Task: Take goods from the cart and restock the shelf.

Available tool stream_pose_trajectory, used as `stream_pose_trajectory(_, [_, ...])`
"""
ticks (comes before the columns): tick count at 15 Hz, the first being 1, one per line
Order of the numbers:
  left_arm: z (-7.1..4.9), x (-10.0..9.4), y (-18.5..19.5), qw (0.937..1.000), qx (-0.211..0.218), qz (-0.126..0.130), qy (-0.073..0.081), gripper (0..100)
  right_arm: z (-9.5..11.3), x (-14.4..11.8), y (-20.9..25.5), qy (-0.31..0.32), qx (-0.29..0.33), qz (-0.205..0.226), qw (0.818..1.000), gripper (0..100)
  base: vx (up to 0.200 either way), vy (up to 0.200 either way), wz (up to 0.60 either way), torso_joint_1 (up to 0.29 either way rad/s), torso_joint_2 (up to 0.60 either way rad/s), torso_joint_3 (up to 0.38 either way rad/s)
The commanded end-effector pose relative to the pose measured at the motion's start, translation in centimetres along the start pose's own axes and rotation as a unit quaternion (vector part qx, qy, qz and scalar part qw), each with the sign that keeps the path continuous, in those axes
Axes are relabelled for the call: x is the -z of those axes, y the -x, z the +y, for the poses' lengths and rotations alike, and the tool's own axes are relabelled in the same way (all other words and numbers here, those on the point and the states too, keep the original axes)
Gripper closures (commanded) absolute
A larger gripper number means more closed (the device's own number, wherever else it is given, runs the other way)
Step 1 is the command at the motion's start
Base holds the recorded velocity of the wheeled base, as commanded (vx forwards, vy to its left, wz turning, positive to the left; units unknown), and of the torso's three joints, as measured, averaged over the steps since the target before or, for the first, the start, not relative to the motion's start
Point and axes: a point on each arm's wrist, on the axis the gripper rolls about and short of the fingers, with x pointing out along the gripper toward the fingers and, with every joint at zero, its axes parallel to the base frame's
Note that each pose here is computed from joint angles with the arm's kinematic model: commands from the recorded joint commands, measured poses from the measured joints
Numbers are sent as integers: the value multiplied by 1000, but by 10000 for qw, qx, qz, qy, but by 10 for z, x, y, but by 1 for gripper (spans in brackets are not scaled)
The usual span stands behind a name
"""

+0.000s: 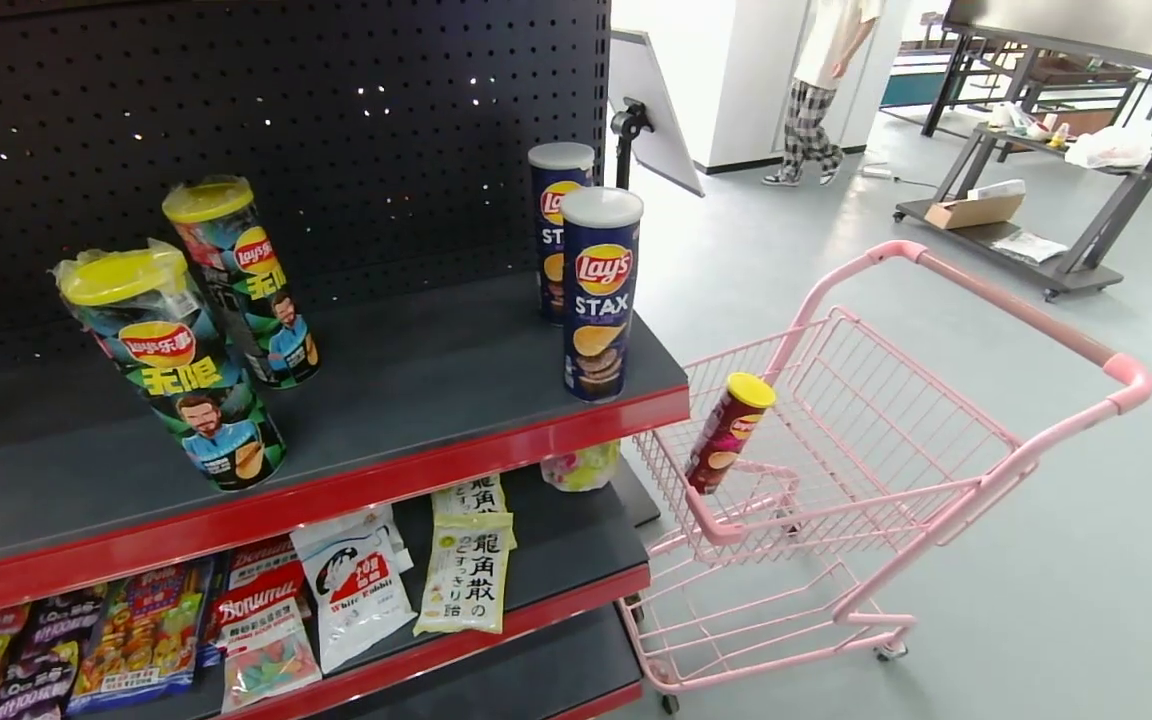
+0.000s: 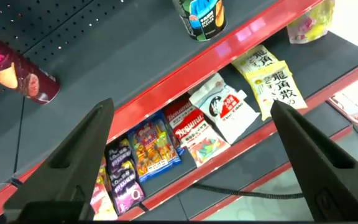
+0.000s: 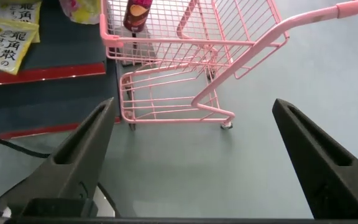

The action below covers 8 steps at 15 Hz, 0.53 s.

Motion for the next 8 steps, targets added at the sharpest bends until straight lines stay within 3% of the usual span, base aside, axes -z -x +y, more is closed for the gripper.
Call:
stream_pose_trajectory(1, [0,0,0,10000,1,-1,-5,0,0,1,-1,8,-6,11,10000,0,0,0,0,0,0,0])
stream_pose_trajectory(6, [0,0,1,10000,-10,-52,10,0,0,-4,-5,30,-22,123,9999,0,0,0,0,0,0,0])
stream_pose_trajectory(8, [1,3,5,9998,22,-184,36,0,0,-11,-11,40,-17,193,9998,0,0,0,0,0,0,0])
